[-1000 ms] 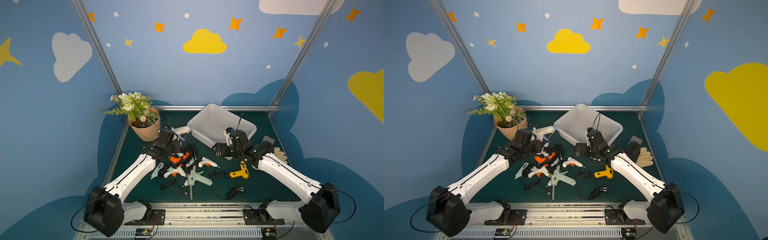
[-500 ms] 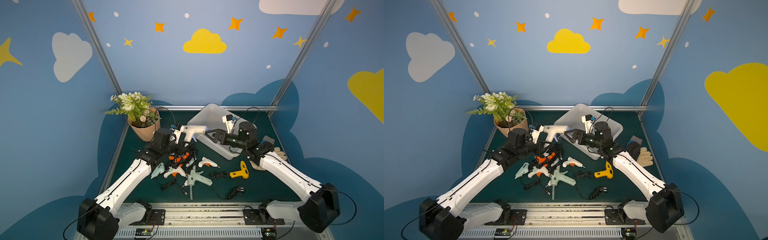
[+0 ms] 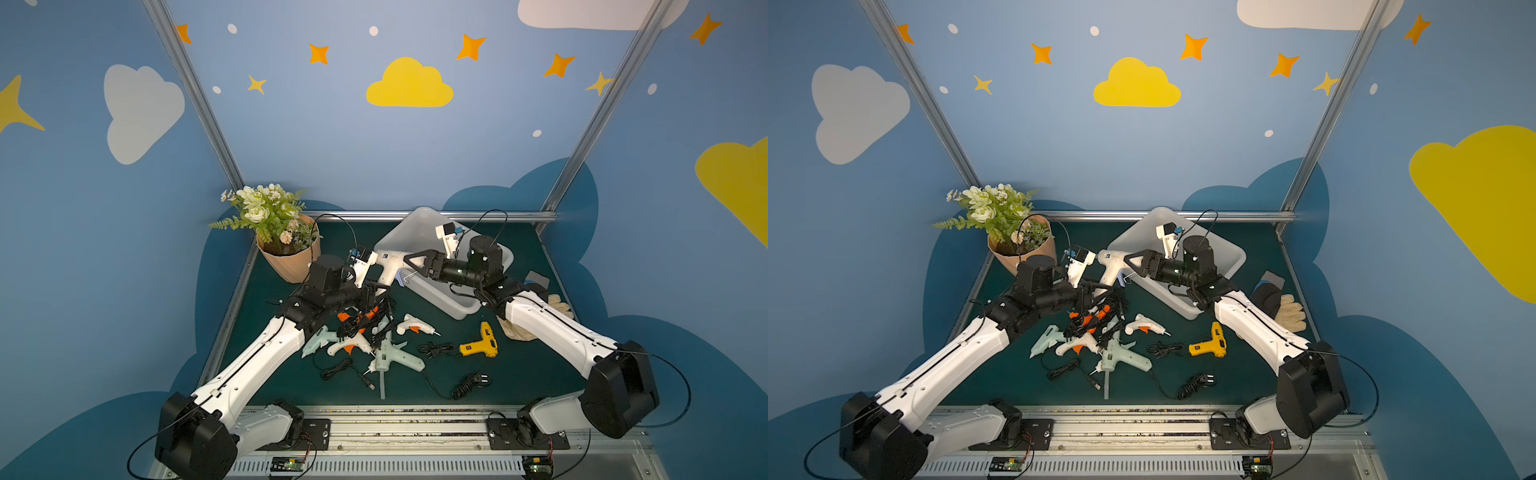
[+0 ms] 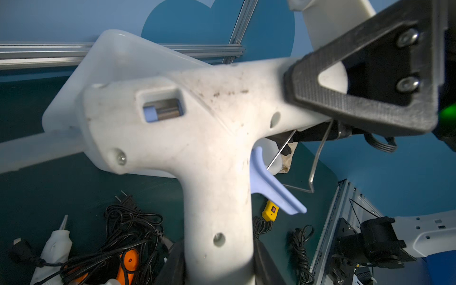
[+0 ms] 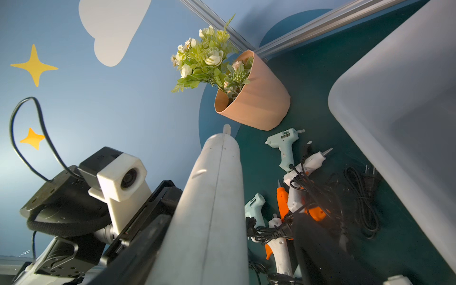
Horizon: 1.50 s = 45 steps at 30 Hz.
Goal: Put the hot melt glue gun into the storage box
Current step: Pick up the hot melt adhesive gun from the center of the board, then place the hot melt adhesive gun in the storage box.
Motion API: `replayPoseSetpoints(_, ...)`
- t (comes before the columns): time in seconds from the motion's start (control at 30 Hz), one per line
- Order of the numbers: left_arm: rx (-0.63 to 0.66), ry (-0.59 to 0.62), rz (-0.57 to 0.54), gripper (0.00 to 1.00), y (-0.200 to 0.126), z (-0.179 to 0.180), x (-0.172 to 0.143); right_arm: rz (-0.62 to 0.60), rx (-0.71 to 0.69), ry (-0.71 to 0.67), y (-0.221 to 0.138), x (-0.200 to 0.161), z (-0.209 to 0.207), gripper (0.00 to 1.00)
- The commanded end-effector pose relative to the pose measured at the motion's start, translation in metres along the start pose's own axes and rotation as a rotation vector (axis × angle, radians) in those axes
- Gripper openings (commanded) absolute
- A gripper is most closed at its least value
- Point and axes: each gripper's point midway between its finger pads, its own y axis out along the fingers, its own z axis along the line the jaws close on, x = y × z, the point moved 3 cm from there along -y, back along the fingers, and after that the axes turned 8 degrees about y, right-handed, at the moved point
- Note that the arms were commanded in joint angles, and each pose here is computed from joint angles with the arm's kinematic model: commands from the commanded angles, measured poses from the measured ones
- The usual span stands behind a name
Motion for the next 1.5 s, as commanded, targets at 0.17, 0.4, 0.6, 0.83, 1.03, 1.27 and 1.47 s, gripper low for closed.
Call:
replayPoseSetpoints(0.17,-0.014,0.056,-0.1,0.09,-0.007,-0.009,0.027,-0.018,0.054,-0.046,0.002,0.009,0.023,0.28)
replayPoseSetpoints(0.4,0.109,0.037,-0.196,1.0,-0.033,-0.003,0.031,-0.132,0.008,-0.079,-0.021,0.038,0.035,0.0)
replayPoseSetpoints(0.6,0.242,0.04,-0.381,1.0,-0.086,-0.006,0.042,-0.201,0.041,-0.099,-0.04,0.078,0.061,0.0)
replayPoseSetpoints(0.83,0.439,0.01,-0.516,1.0,-0.14,0.003,0.032,-0.349,0.045,-0.155,-0.074,0.137,0.096,0.0)
replayPoseSetpoints(1.03,0.54,-0.035,-0.472,1.0,-0.148,0.015,0.02,-0.453,-0.05,-0.172,-0.102,0.176,0.084,0.0)
replayPoseSetpoints(1.27,0.642,-0.101,-0.385,1.0,-0.145,0.033,0.0,-0.507,-0.273,-0.097,-0.131,0.19,0.002,0.0)
replayPoseSetpoints(1.47,0.697,-0.147,-0.317,1.0,-0.144,0.043,-0.017,-0.465,-0.401,0.012,-0.141,0.176,-0.078,0.0)
